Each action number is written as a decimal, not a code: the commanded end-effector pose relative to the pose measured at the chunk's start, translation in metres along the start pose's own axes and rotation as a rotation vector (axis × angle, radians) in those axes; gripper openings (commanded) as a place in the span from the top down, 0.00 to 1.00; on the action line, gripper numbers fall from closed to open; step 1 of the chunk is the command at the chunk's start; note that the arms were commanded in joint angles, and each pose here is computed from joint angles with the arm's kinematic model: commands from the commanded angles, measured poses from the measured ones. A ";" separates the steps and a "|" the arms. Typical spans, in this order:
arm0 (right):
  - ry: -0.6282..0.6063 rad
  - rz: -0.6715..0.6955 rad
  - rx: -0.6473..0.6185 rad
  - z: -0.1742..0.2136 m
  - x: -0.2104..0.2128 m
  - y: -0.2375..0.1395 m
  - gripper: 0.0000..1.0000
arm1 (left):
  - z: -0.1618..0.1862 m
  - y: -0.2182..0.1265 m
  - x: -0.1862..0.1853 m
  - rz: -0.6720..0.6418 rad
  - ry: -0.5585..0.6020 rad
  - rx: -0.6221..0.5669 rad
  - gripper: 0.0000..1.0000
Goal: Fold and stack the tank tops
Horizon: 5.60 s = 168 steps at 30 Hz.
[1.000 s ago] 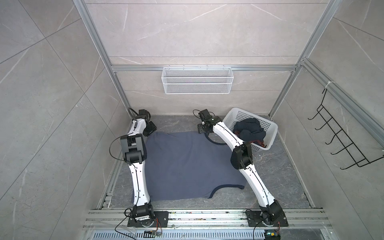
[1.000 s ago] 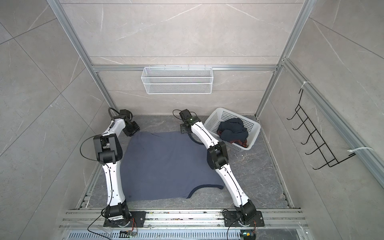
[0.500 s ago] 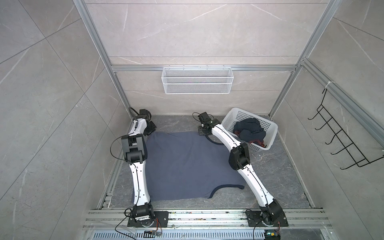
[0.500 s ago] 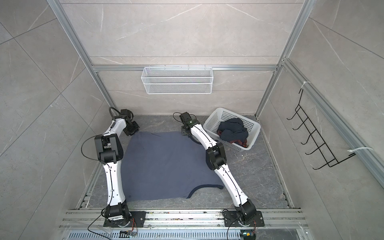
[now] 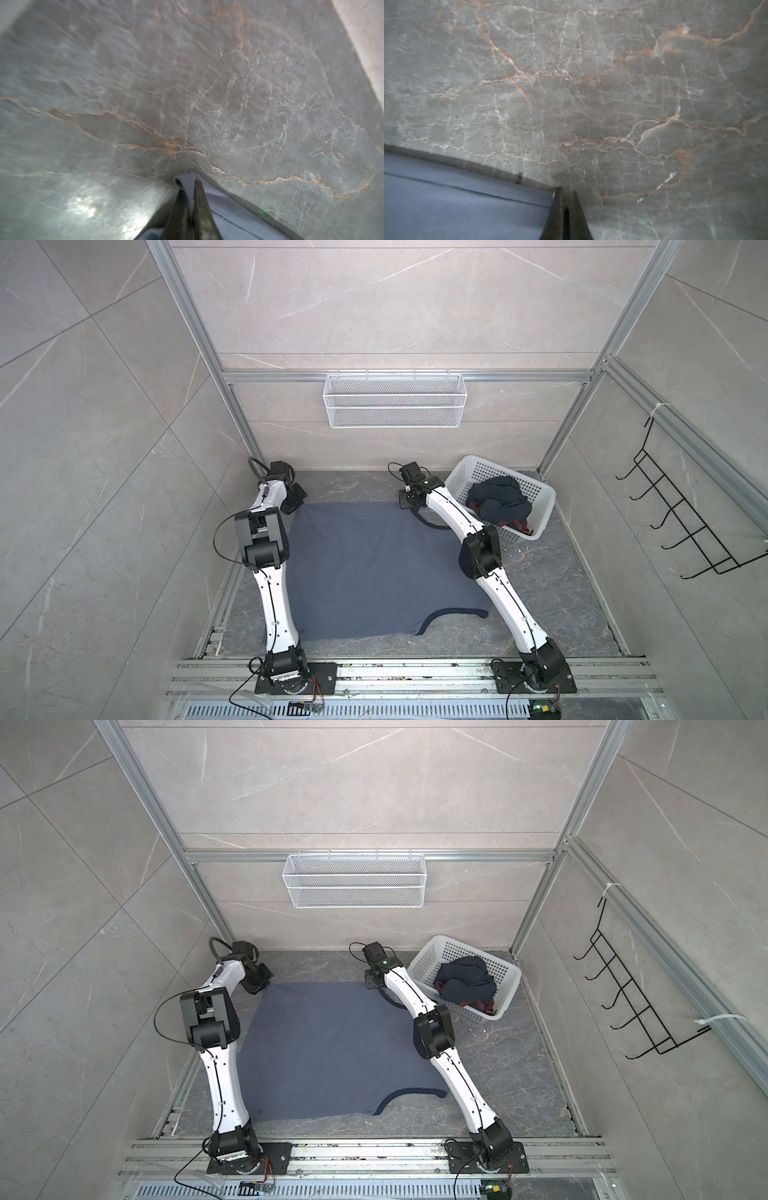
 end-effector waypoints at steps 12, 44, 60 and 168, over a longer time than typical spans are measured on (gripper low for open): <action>0.008 -0.093 -0.137 -0.046 0.010 -0.071 1.00 | -0.040 -0.077 -0.014 0.094 0.050 -0.189 0.98; -0.005 -0.165 -0.123 0.043 0.008 -0.139 1.00 | 0.047 -0.126 0.022 0.107 0.024 -0.303 0.97; -0.008 -0.184 -0.086 0.128 0.005 -0.149 1.00 | 0.110 -0.126 0.061 -0.002 -0.040 -0.369 0.96; 0.446 -0.019 -0.057 0.134 -0.063 -0.196 0.38 | 0.193 -0.148 -0.061 0.086 0.158 -0.008 0.22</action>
Point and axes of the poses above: each gripper's point midway between its finger pads, its own y axis out along the fingers, its own x axis along the line the jaws close on, z = x × y, the point moved 8 cm from there along -y, back along the fingers, and after that the axes turned 8 degrees about y, right-handed, at the moved point
